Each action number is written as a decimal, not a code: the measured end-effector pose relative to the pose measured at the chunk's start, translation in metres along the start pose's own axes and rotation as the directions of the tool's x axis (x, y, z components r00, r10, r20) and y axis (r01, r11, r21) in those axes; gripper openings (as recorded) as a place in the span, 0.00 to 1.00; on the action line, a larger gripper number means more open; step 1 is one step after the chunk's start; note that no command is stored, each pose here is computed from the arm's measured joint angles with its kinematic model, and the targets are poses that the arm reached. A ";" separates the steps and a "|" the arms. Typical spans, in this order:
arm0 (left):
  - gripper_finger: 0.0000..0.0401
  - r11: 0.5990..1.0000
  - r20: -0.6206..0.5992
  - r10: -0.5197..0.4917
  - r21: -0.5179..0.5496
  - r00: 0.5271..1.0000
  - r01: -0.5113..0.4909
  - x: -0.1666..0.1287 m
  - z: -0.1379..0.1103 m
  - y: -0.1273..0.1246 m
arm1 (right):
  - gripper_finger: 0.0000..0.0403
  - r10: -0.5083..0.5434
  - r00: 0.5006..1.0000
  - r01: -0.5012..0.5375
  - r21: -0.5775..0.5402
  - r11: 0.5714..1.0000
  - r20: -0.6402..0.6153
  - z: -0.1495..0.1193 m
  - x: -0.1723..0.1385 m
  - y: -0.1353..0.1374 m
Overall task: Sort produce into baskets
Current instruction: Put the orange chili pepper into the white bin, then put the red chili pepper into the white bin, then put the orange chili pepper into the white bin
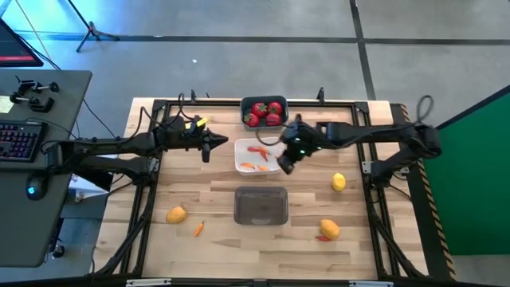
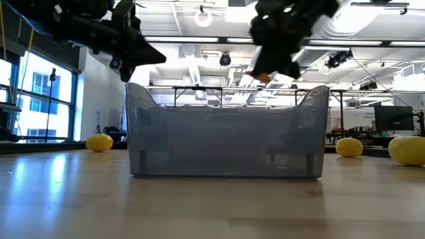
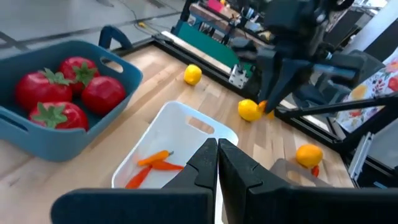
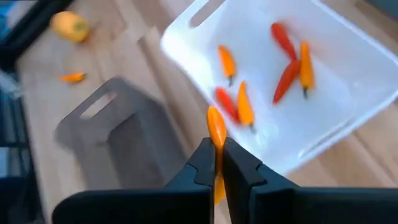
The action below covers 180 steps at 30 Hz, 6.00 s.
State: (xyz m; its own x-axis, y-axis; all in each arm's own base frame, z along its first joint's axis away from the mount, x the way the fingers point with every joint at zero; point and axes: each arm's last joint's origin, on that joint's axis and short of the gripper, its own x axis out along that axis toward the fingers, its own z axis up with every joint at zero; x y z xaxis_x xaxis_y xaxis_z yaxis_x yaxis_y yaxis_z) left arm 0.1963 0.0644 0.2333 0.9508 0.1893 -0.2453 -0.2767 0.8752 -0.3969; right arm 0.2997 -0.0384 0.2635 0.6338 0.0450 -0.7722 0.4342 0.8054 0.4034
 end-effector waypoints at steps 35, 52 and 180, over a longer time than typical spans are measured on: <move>0.00 1.000 0.017 0.009 0.019 1.000 -0.010 -0.001 0.003 0.004 | 0.44 -0.079 0.994 0.079 -0.001 0.997 -0.081 0.040 -0.017 0.025; 0.00 0.997 0.035 0.050 0.062 0.998 -0.052 -0.002 0.007 0.013 | 0.38 -0.158 0.860 0.018 -0.279 0.960 -0.486 -0.107 -0.042 0.135; 0.00 0.956 -0.557 0.169 -0.109 0.813 -0.274 -0.009 -0.010 -0.119 | 0.01 -0.015 0.961 0.125 -0.384 0.915 0.277 0.045 0.010 -0.066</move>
State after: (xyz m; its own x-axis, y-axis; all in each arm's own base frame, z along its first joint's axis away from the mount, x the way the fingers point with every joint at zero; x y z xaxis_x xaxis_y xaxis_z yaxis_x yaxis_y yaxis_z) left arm 0.2195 -0.0459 0.2734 0.6486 0.0540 -0.7592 -0.5399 0.7358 -0.4089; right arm 0.3062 -0.1179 0.2506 0.7799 -0.1322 -0.6117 0.2303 0.9695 0.0840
